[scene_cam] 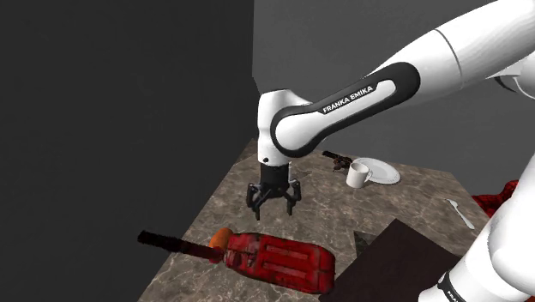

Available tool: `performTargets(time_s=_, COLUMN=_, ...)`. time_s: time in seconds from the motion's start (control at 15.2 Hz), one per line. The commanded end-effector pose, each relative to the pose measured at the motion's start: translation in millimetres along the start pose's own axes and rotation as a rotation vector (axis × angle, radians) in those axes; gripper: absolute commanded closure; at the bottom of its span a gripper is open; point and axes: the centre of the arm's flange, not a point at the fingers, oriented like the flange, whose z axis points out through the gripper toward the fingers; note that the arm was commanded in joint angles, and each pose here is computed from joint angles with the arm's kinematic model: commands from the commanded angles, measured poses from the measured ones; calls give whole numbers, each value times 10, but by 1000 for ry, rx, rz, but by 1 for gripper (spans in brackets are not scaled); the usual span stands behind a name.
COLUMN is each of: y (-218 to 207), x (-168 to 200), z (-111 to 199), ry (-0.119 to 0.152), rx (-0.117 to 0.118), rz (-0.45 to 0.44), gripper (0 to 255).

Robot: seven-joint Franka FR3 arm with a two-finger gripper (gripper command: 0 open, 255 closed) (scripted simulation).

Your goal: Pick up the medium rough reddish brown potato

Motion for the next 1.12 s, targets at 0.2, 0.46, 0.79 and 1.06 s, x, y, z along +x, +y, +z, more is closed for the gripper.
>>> performTargets(time_s=0.2, y=-477, x=282, z=369, ry=-49, rx=29, rz=88, gripper=0)
performTargets(time_s=0.46, y=-841, x=518, z=659, ry=-88, rx=52, rz=156, gripper=0)
performTargets(time_s=0.79, y=-1281, x=831, z=1024, ry=-136, rx=80, rz=241, gripper=0)
performTargets(time_s=1.06, y=-1415, x=962, z=1241, ry=-151, rx=89, rz=267, gripper=0)
